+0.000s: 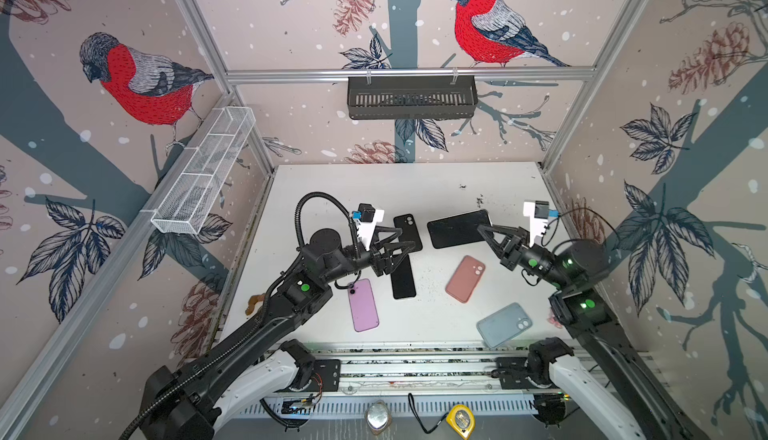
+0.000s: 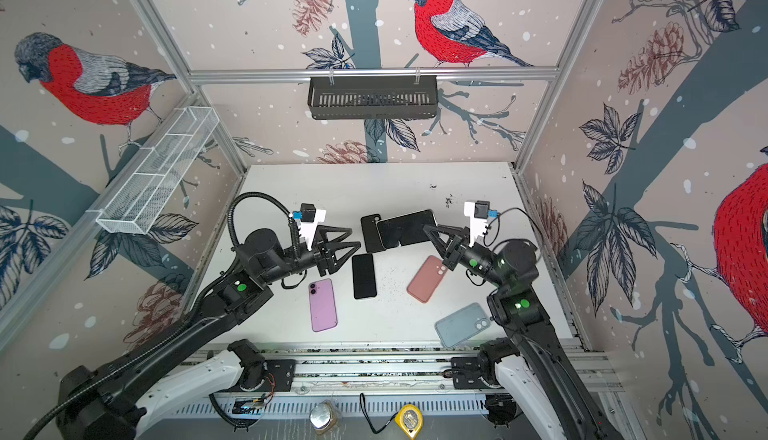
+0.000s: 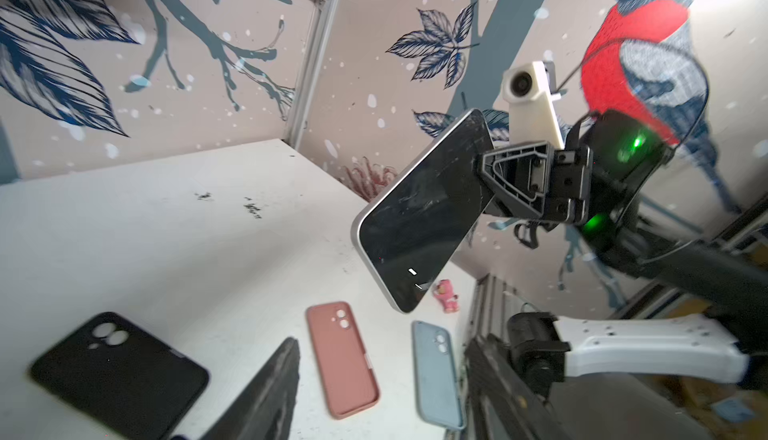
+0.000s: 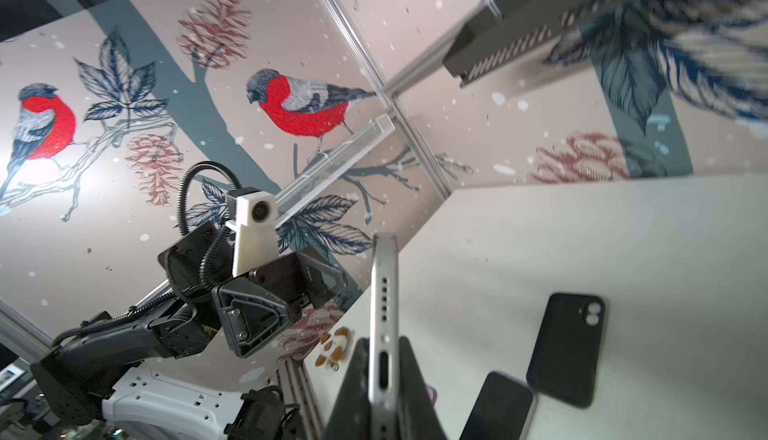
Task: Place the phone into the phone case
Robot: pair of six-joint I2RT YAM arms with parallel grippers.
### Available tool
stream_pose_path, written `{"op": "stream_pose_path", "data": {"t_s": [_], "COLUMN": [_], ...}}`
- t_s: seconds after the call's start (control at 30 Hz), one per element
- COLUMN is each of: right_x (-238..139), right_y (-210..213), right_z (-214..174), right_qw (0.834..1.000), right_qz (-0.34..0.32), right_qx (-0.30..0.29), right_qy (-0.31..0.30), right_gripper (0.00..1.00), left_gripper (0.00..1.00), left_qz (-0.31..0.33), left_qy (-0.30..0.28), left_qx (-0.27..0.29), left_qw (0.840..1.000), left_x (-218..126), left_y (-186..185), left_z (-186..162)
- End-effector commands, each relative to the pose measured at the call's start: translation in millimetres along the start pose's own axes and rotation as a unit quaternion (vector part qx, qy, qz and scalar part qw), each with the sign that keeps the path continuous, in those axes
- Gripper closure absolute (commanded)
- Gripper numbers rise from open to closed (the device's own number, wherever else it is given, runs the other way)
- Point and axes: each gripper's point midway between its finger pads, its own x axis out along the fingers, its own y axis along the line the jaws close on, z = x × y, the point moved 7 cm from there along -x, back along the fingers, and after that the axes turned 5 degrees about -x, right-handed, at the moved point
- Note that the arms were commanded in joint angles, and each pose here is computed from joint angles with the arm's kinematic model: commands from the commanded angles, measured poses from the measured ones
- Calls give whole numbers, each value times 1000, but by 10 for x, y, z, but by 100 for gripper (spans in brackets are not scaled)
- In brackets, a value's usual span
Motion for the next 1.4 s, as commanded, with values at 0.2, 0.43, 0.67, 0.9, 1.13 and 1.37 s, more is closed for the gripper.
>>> {"op": "stream_pose_path", "data": {"t_s": [0.2,0.43,0.67,0.9,1.13,1.37], "right_x": [-3,86,177,298,335,394], "right_y": [310,231,222,201,194,224], "right_z": [295,262,219,60,22,28], "right_qw": [990,986,985,988,988,988], "right_qz": [120,142,146,130,129,130], "right_qx": [-9,50,71,73,81,78], "right_qy": [-75,-70,-59,-31,-32,-27], "right_gripper": [98,99,100,100,100,99], "left_gripper": [54,54,56,71,92,100], "left_qz": [-156,-142,-148,-167,-182,-201], "left_qy": [-12,-17,-10,-7,5,24], "left_qx": [-79,-75,-83,-81,-86,-92], "left_qw": [985,987,985,983,980,975], "left_x": [105,96,128,156,187,224], "left_y": [-229,-219,-195,-226,-251,-285], "left_z": [110,128,97,123,97,40]}}
